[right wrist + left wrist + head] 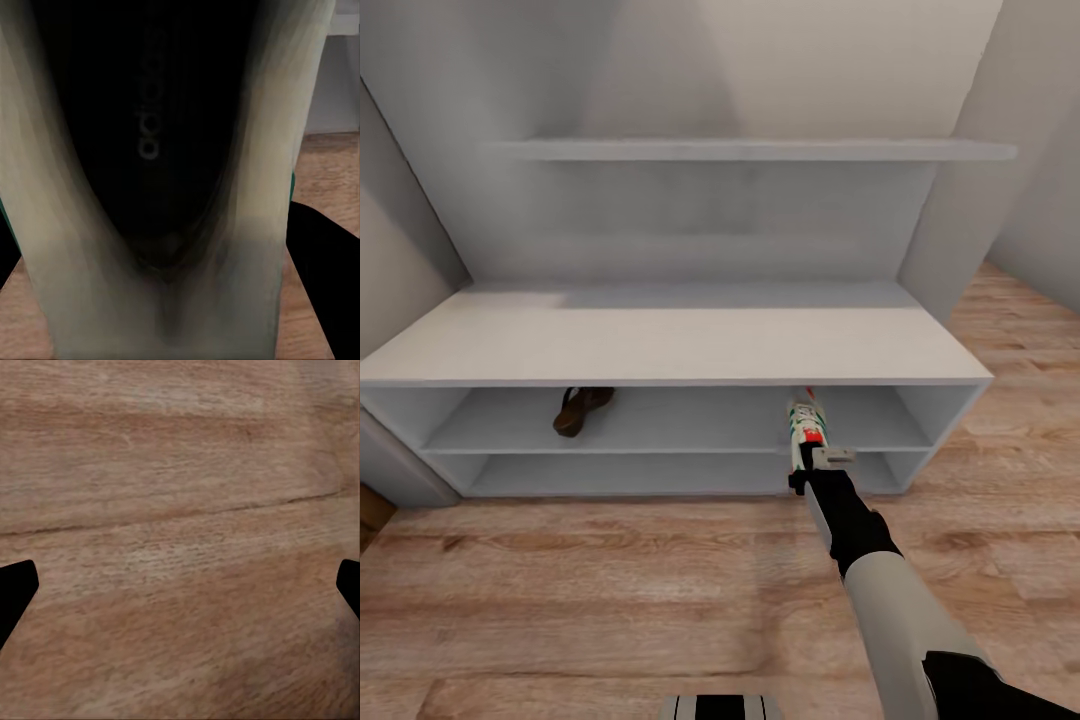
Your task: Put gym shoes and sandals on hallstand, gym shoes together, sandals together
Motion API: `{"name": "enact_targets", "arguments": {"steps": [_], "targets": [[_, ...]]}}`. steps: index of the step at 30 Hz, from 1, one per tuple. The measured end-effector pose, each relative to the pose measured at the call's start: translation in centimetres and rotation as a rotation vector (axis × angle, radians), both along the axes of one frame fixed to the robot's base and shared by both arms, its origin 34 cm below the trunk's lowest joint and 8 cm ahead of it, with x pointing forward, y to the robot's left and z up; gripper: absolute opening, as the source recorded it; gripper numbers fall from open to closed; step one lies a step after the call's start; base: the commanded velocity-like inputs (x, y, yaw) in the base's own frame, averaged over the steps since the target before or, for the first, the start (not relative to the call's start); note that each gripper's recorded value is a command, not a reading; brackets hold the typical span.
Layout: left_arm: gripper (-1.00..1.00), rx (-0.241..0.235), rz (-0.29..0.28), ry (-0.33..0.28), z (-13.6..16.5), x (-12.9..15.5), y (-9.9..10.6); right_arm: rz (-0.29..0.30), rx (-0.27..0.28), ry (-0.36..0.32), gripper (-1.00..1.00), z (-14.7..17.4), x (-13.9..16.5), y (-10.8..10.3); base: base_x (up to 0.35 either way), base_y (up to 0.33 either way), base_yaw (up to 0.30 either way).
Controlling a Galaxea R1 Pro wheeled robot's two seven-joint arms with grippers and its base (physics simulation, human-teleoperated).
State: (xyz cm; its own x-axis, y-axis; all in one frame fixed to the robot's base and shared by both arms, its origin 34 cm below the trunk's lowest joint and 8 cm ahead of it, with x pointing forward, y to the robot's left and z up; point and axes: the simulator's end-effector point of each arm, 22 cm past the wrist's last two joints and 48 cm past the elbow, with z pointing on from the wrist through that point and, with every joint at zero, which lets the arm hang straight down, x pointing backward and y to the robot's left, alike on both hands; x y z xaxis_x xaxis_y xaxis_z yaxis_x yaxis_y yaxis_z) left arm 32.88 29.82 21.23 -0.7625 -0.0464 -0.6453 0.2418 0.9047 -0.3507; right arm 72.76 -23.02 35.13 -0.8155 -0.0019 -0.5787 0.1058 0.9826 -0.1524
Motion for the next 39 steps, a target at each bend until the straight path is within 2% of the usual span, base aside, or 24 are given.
{"name": "enact_targets", "arguments": {"steps": [14, 39], "targets": [[1.0, -0.004, 0.0, 0.001, -0.03, -0.05, -0.2, -0.001, 0.001, 0.001, -1.0, -0.02, -0.01, -0.02, 0.308, -0.126, 0.0], [1.0, -0.003, 0.0, 0.002, -0.04, -0.1, -0.14, 0.003, -0.011, -0.001, -1.0, 0.14, 0.06, -0.17, 0.091, -0.004, 0.0]]}}
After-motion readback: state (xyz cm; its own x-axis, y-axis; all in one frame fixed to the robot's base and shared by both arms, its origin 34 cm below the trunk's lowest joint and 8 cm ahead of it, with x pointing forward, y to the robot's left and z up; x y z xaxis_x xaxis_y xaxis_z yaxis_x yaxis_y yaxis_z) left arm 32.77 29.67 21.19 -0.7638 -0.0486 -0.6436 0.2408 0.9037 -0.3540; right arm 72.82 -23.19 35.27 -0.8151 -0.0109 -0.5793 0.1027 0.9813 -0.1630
